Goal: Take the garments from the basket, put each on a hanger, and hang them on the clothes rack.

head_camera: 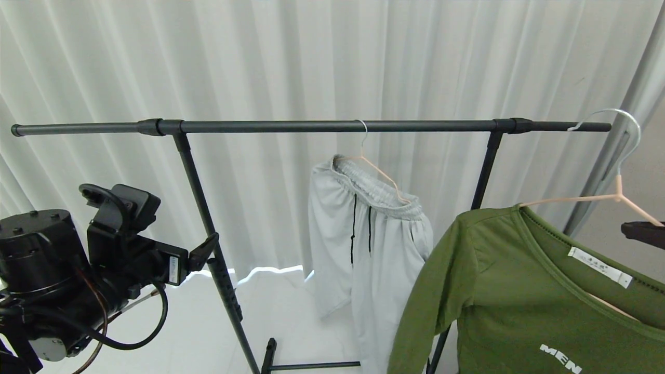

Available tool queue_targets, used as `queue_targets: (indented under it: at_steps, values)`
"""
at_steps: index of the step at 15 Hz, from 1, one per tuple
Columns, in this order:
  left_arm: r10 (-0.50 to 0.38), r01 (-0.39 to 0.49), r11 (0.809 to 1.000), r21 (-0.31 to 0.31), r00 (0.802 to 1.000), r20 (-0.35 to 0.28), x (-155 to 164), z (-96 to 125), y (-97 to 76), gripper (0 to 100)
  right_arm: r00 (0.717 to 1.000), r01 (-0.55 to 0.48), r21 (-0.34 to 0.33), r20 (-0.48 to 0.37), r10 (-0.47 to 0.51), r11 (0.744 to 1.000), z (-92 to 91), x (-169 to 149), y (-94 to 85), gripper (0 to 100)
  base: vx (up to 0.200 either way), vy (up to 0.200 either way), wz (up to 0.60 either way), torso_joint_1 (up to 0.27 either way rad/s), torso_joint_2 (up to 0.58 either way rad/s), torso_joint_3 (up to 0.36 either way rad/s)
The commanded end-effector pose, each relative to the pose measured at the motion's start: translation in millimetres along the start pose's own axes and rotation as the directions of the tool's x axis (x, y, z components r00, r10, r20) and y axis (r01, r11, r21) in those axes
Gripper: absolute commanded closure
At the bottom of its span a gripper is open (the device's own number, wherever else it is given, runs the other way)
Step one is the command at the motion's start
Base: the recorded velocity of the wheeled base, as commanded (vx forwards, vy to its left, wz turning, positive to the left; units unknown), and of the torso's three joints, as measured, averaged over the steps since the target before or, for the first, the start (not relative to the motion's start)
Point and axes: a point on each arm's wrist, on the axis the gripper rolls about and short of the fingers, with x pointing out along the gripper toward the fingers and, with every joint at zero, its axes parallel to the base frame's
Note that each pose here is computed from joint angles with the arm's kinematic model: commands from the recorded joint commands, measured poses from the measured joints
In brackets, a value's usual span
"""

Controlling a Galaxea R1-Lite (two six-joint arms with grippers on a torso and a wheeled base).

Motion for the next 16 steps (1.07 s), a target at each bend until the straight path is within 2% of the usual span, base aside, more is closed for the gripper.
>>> queue_targets:
  at_steps: [1,6,8,10,12,16]
  values:
    - [-0.001,0.001,1.0,0.0,1.0,-0.003,1.4,-0.4,-0.3,0,0.999,0.04,0.012,0.007,-0.04,0.999,0.5,-3.4,-3.8,100,0.0,0.0,0.0,0.0,0.0,0.0]
    - [0.002,-0.002,1.0,-0.001,1.0,0.007,4.8,-1.4,-0.8,0,0.985,0.171,0.076,-0.051,-0.168,0.982,-5.6,-11.3,-17.5,100,0.0,0.0,0.0,0.0,0.0,0.0]
    - [0.008,-0.008,1.0,0.0,1.0,0.025,6.7,-0.9,-1.0,0,0.987,0.155,0.083,-0.057,-0.15,0.984,-5.7,-7.2,-19.5,100,0.0,0.0,0.0,0.0,0.0,0.0]
    - [0.02,-0.02,1.0,-0.001,0.999,0.04,6.7,-0.2,-0.3,0,0.996,0.087,0.079,-0.029,-0.085,0.993,-1.5,-1.2,-21.4,100,0.0,0.0,0.0,0.0,0.0,0.0]
    - [0.03,-0.03,1.0,-0.004,0.997,0.072,5.8,2.5,0.6,0,0.998,0.065,0.075,-0.008,-0.065,0.995,4.2,21.3,-33.1,100,0.0,0.0,0.0,0.0,0.0,0.0]
    - [0.051,-0.051,0.999,-0.007,0.997,0.052,-1.8,-8.6,2.6,0,0.998,0.066,0.066,0.016,-0.067,0.996,10.0,38.9,-42.6,100,0.0,0.0,0.0,0.0,0.0,0.0]
